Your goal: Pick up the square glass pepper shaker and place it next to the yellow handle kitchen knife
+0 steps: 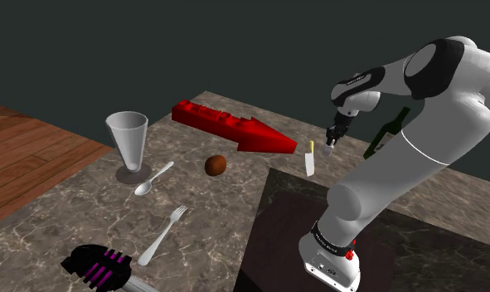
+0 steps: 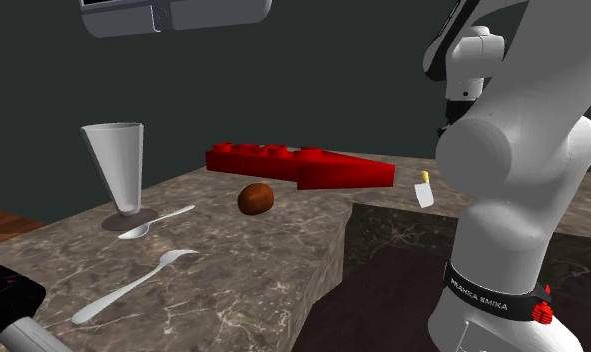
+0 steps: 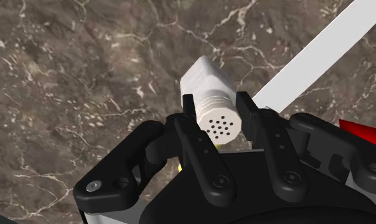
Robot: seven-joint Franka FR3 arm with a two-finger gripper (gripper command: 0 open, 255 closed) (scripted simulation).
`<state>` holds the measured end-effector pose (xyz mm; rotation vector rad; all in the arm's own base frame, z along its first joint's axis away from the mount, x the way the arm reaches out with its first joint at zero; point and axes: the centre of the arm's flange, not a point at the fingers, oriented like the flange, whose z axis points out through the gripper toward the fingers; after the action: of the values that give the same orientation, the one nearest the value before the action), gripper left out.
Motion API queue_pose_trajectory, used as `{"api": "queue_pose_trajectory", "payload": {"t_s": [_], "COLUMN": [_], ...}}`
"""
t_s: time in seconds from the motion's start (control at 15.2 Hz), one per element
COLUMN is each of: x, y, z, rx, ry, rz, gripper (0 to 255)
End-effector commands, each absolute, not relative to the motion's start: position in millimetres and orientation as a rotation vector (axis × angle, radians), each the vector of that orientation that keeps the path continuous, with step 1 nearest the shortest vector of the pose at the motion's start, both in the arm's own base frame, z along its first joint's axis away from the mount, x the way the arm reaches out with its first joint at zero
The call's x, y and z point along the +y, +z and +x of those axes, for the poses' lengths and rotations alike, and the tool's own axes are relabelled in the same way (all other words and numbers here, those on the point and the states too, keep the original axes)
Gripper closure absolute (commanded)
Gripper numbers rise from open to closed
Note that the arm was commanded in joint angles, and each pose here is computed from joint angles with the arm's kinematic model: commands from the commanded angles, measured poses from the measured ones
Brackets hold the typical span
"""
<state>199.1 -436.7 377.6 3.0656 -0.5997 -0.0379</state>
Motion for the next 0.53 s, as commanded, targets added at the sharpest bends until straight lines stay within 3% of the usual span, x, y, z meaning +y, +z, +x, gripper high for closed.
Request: {"api": "queue_pose_trajectory", "payload": {"t_s": [0.0,0.4,0.46], "x": [-437.1,-437.0,-437.0], "y": [374.8,374.9,374.9], "z": [199.2,199.2,199.2], "rx": [-0.6,-0.6,-0.6], "ry": [-0.037,-0.037,-0.037], "rz": [3.065,3.065,3.065], "gripper": [255,255,0]}}
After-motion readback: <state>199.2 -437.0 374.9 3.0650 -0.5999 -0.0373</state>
